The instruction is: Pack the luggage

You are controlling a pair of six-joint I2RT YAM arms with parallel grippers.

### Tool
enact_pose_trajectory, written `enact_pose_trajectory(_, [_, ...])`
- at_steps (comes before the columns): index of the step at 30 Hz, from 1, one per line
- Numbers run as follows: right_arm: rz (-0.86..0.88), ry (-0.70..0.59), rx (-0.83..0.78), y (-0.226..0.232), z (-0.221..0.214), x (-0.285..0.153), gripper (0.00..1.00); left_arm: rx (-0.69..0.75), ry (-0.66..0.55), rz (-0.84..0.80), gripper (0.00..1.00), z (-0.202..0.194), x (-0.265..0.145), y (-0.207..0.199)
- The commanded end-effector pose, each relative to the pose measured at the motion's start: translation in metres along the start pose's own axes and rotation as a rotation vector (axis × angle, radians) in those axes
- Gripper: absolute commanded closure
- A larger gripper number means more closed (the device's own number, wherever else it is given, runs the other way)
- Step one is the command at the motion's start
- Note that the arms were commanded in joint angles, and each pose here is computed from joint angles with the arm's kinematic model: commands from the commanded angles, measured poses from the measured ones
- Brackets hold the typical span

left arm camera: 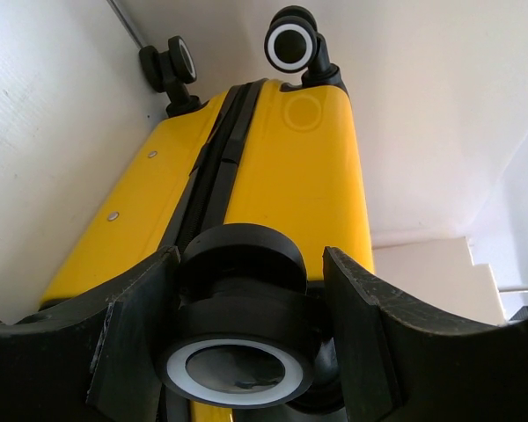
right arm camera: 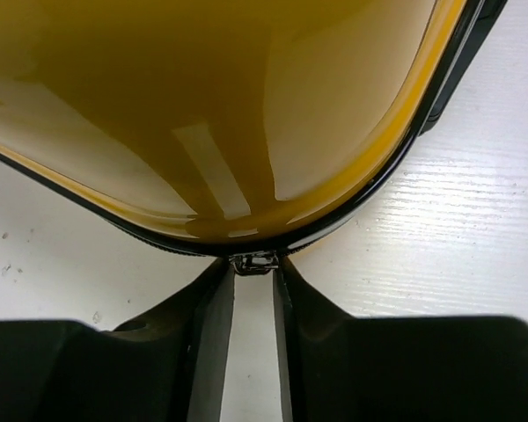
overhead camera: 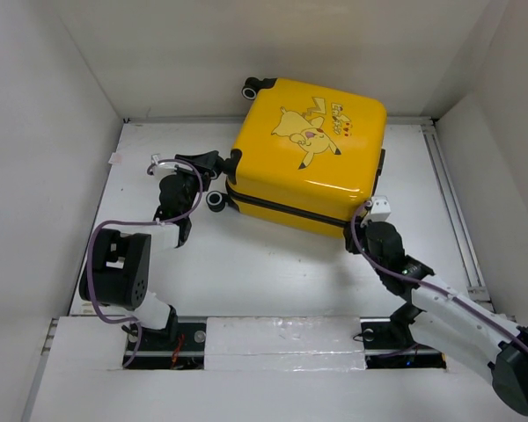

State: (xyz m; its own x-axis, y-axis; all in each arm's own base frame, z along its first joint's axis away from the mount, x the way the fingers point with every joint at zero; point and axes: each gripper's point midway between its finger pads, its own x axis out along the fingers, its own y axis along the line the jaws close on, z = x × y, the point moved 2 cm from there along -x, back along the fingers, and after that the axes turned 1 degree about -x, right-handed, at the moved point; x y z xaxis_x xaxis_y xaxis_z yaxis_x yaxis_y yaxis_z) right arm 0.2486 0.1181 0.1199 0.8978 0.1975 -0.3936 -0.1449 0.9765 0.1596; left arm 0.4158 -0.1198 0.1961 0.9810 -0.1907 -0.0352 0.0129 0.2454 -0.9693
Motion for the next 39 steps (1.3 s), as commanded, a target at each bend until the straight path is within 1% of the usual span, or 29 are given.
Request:
enact_pose_trajectory(1, [0.053, -0.219, 0.056, 0.015, 0.058, 0.002, 0.71, 0.027, 0.061, -0.175, 1.00, -0.011, 0.000, -0.049])
enact_pose_trajectory(3, [0.023, -0.229, 0.060, 0.009, 0.057, 0.003, 0.76, 0.027, 0.061, -0.175, 1.00, -0.011, 0.000, -0.049])
enact_pose_trajectory(5, [0.026, -0.237, 0.073, 0.010, 0.059, 0.003, 0.89, 0.027, 0.061, -0.175, 1.00, -0.011, 0.000, -0.049])
enact_pose_trajectory(6, [0.026, -0.237, 0.073, 0.010, 0.059, 0.003, 0.92, 0.027, 0.061, -0.175, 1.00, -0.011, 0.000, -0.049])
enact_pose_trajectory(7, [0.010, -0.242, 0.074, 0.008, 0.059, 0.003, 0.90, 0.027, 0.061, -0.175, 1.00, -0.011, 0.000, -0.049])
enact_pose_trajectory(8, [0.003, -0.244, 0.086, 0.006, 0.060, 0.001, 0.85, 0.036, 0.061, -0.175, 1.00, -0.011, 0.000, -0.048])
enact_pose_trajectory(9, [-0.009, -0.237, 0.083, 0.003, 0.056, 0.000, 0.76, 0.036, 0.061, -0.175, 1.00, -0.011, 0.000, -0.048])
enact_pose_trajectory(10, [-0.022, -0.239, 0.084, 0.001, 0.056, -0.001, 0.66, 0.037, 0.054, -0.166, 1.00, -0.007, 0.000, -0.047])
enact_pose_trajectory(11, [-0.019, -0.249, 0.088, 0.000, 0.057, -0.003, 0.50, 0.047, 0.053, -0.166, 1.00, -0.007, 0.000, -0.047])
enact_pose_trajectory(12, [-0.016, -0.257, 0.092, 0.000, 0.059, -0.005, 0.45, 0.056, 0.041, -0.166, 1.00, -0.005, -0.003, -0.047])
enact_pose_trajectory(13, [-0.010, -0.242, 0.090, -0.003, 0.053, -0.003, 0.43, 0.054, 0.022, -0.159, 1.00, -0.002, -0.003, -0.049])
enact_pose_trajectory(14, [-0.002, -0.242, 0.092, -0.004, 0.052, -0.004, 0.43, 0.068, 0.024, -0.149, 1.00, -0.003, -0.003, -0.046])
enact_pose_trajectory(16, [0.056, -0.282, 0.065, 0.003, 0.064, -0.004, 0.43, 0.079, 0.014, -0.137, 1.00, -0.001, -0.002, -0.043])
enact_pose_trajectory(17, [0.057, -0.308, 0.065, 0.000, 0.070, -0.004, 0.43, 0.090, 0.013, -0.137, 1.00, -0.001, -0.002, -0.042])
enact_pose_trajectory(18, [0.062, -0.299, 0.049, 0.000, 0.069, 0.001, 0.46, 0.090, 0.013, -0.137, 1.00, -0.001, -0.002, -0.042])
enact_pose_trajectory(19, [0.077, -0.318, 0.025, 0.001, 0.074, 0.004, 0.49, 0.090, 0.014, -0.136, 1.00, -0.001, -0.005, -0.041])
enact_pose_trajectory(20, [0.106, -0.328, 0.026, 0.005, 0.087, 0.005, 0.52, 0.090, 0.014, -0.136, 1.00, -0.001, -0.005, -0.041])
enact_pose_trajectory(21, [0.122, -0.310, 0.020, 0.008, 0.085, 0.007, 0.59, 0.090, 0.011, -0.144, 1.00, -0.001, -0.005, -0.043])
enact_pose_trajectory(22, [0.141, -0.331, 0.022, 0.011, 0.090, 0.007, 0.62, 0.090, 0.011, -0.145, 1.00, -0.001, -0.005, -0.043])
enact_pose_trajectory(24, [0.153, -0.329, 0.020, 0.011, 0.081, 0.009, 0.67, 0.091, 0.021, -0.148, 1.00, -0.002, -0.003, -0.044])
enact_pose_trajectory(25, [0.156, -0.333, 0.030, 0.011, 0.079, 0.009, 0.77, 0.091, 0.021, -0.148, 1.00, -0.002, -0.003, -0.044])
enact_pose_trajectory(27, [0.145, -0.327, 0.031, 0.008, 0.075, 0.011, 0.86, 0.091, 0.021, -0.148, 1.00, -0.002, -0.003, -0.044])
enact_pose_trajectory(28, [0.139, -0.338, 0.034, 0.007, 0.077, 0.011, 0.93, 0.091, 0.021, -0.148, 1.00, -0.002, -0.003, -0.044])
enact_pose_trajectory(30, [0.139, -0.339, 0.034, 0.006, 0.076, 0.010, 1.00, 0.082, 0.034, -0.140, 1.00, -0.005, -0.002, -0.041])
enact_pose_trajectory(34, [0.133, -0.345, 0.046, 0.004, 0.078, 0.005, 1.00, 0.082, 0.025, -0.139, 1.00, -0.001, -0.003, -0.038])
enact_pose_trajectory(36, [0.149, -0.347, 0.077, 0.006, 0.076, 0.000, 1.00, 0.082, 0.022, -0.149, 1.00, -0.001, -0.003, -0.040])
enact_pose_trajectory(39, [0.223, -0.312, 0.098, 0.030, 0.063, -0.003, 1.00, 0.082, 0.059, -0.162, 1.00, -0.015, -0.006, -0.042])
